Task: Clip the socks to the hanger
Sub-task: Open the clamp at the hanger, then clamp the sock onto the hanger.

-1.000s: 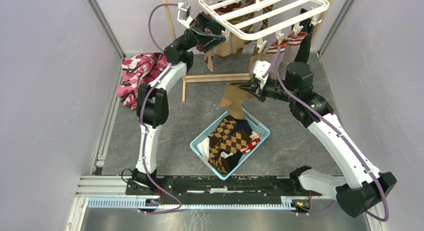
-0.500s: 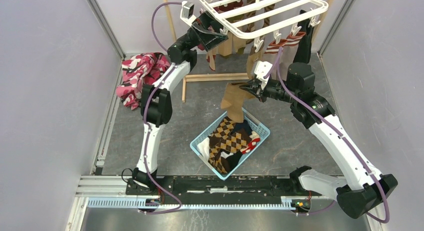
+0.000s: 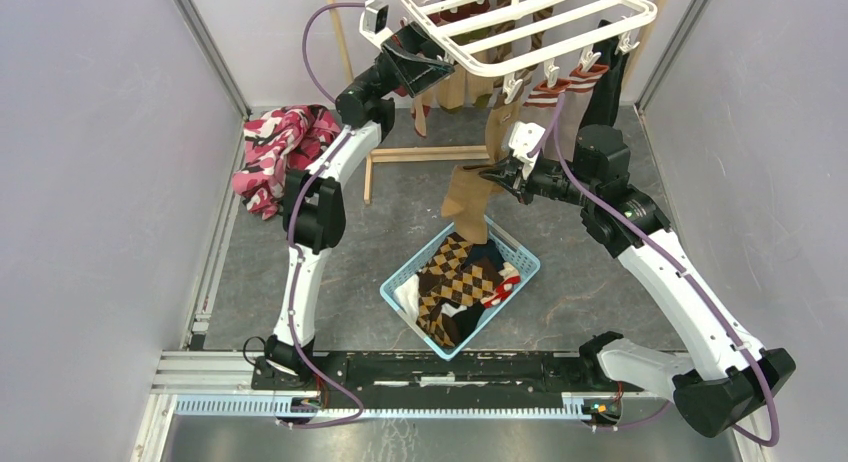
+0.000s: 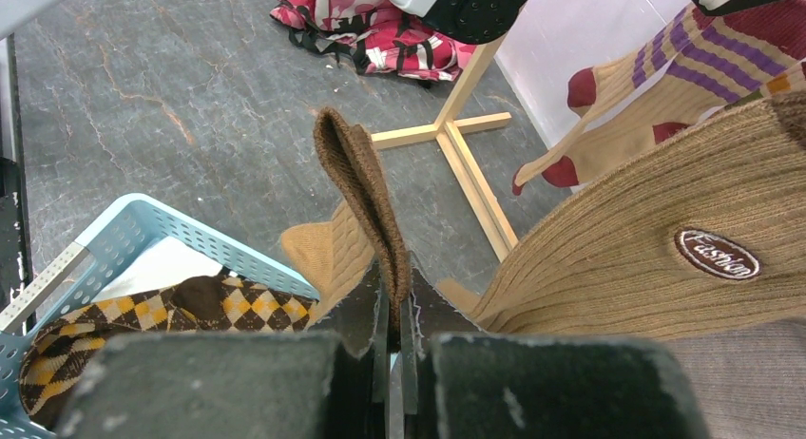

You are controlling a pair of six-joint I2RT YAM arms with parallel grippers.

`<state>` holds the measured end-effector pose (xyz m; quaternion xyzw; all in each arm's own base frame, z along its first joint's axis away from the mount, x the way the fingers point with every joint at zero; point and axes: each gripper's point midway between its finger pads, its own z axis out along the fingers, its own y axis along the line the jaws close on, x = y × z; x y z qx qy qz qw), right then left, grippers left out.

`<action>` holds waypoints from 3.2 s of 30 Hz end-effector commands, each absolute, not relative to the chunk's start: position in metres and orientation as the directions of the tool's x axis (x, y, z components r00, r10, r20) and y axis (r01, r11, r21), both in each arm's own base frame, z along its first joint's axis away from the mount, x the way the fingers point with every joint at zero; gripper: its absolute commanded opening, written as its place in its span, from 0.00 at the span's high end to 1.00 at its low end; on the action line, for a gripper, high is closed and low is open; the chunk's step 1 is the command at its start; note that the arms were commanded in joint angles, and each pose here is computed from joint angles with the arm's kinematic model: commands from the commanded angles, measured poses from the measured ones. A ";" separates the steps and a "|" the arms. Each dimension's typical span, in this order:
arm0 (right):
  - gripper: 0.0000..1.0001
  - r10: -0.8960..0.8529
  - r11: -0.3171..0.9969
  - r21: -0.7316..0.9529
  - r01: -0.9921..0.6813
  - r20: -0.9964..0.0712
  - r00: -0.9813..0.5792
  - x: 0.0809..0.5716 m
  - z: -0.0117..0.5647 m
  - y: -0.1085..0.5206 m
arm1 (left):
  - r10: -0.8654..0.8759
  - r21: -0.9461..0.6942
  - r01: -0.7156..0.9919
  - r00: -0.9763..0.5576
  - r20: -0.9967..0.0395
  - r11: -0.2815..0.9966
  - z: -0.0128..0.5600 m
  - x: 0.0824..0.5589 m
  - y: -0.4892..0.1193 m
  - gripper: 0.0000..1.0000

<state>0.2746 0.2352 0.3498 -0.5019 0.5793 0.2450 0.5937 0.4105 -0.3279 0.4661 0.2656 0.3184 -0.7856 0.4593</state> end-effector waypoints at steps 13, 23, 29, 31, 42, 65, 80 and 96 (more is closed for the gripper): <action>1.00 -0.268 0.394 -0.345 -0.852 -0.930 0.253 0.269 0.369 0.232 | -0.575 -0.133 0.876 -0.411 -0.708 -0.463 0.473 0.379 -0.305 0.31; 1.00 -0.267 0.395 -0.345 -0.851 -0.930 0.253 0.270 0.370 0.232 | -0.565 -0.144 0.877 -0.412 -0.714 -0.458 0.474 0.381 -0.298 0.34; 1.00 -0.267 0.396 -0.345 -0.851 -0.930 0.253 0.271 0.370 0.232 | -0.568 -0.145 0.878 -0.414 -0.711 -0.457 0.475 0.382 -0.297 0.41; 1.00 -0.267 0.396 -0.345 -0.851 -0.930 0.253 0.271 0.371 0.232 | -0.572 -0.144 0.878 -0.414 -0.708 -0.457 0.475 0.383 -0.296 0.44; 1.00 -0.269 0.396 -0.344 -0.851 -0.930 0.251 0.271 0.369 0.232 | -0.596 -0.133 0.880 -0.412 -0.689 -0.455 0.481 0.384 -0.292 0.59; 1.00 -0.301 0.588 -0.317 -0.744 -0.940 0.163 0.295 0.394 0.274 | -0.613 -0.162 0.882 -0.429 -0.663 -0.442 0.480 0.383 -0.297 0.88; 1.00 -0.266 0.821 -0.265 -0.505 -0.961 0.072 0.355 0.415 0.283 | -0.613 -0.153 0.884 -0.422 -0.668 -0.442 0.483 0.379 -0.299 0.88; 1.00 -0.266 0.852 -0.199 -0.483 -0.961 -0.072 0.387 0.379 0.290 | -0.617 -0.142 0.884 -0.418 -0.667 -0.445 0.484 0.375 -0.303 0.88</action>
